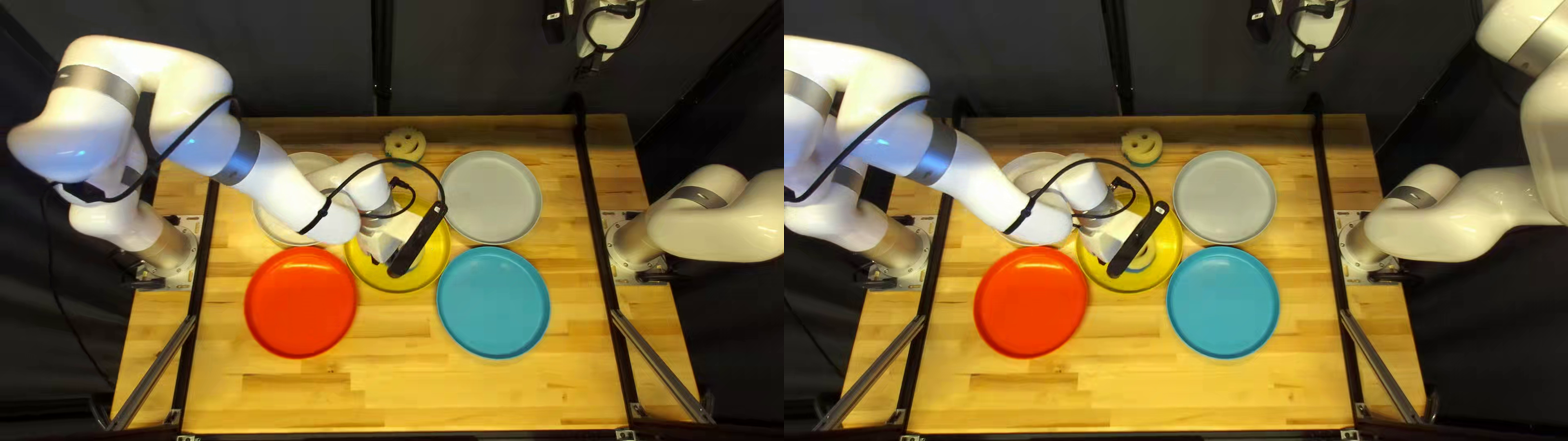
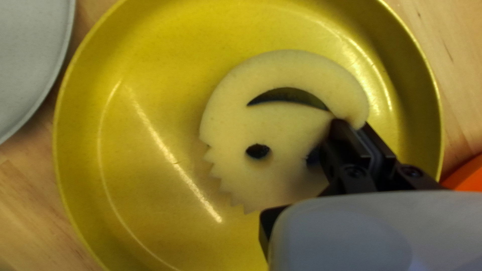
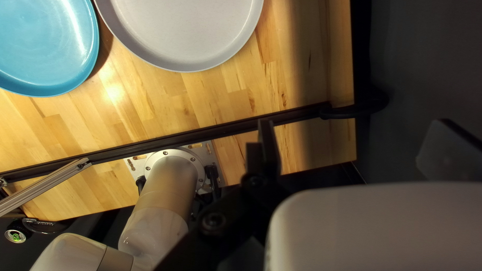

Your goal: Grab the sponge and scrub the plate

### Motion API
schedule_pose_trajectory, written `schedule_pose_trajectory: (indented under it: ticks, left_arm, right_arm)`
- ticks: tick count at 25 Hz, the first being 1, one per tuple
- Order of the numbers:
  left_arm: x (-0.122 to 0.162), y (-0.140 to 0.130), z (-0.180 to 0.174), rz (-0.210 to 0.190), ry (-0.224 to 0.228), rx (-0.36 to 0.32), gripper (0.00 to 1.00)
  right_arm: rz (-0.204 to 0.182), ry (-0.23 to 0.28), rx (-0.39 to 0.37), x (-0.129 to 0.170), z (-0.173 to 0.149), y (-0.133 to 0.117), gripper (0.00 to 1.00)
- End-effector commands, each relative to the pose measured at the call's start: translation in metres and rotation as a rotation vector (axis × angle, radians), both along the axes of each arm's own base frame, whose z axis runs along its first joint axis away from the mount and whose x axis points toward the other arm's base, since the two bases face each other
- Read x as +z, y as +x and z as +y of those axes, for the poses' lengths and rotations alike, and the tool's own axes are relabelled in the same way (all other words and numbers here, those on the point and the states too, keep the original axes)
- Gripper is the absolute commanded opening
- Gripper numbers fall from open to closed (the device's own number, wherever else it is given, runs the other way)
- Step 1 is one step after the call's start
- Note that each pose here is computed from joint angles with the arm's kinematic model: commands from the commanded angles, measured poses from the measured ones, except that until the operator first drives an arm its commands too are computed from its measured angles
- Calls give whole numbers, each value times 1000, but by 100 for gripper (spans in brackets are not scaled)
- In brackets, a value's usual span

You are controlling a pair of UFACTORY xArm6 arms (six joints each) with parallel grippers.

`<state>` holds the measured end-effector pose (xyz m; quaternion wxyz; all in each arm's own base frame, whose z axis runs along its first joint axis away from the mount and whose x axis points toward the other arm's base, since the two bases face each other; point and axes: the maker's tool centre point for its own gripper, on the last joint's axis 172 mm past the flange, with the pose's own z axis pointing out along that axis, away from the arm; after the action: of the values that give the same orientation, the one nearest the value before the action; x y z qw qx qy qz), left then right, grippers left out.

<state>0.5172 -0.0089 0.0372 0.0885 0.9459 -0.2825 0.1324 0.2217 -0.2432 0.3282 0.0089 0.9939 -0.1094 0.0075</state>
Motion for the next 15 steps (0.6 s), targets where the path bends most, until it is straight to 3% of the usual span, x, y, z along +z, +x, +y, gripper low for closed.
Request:
schedule_pose_trajectory:
  ticks: [1,7,15]
  left_arm:
    - [0,7,16,-1,2,10,0]
    - [6,19,13,-6,16,3,0]
    - [9,13,-37,-2,31,-31,0]
  right_arm:
    - [0,0,0,0,0,0,100]
    - [0,0,0,0,0,0,100]
    - [0,0,0,0,0,0,100]
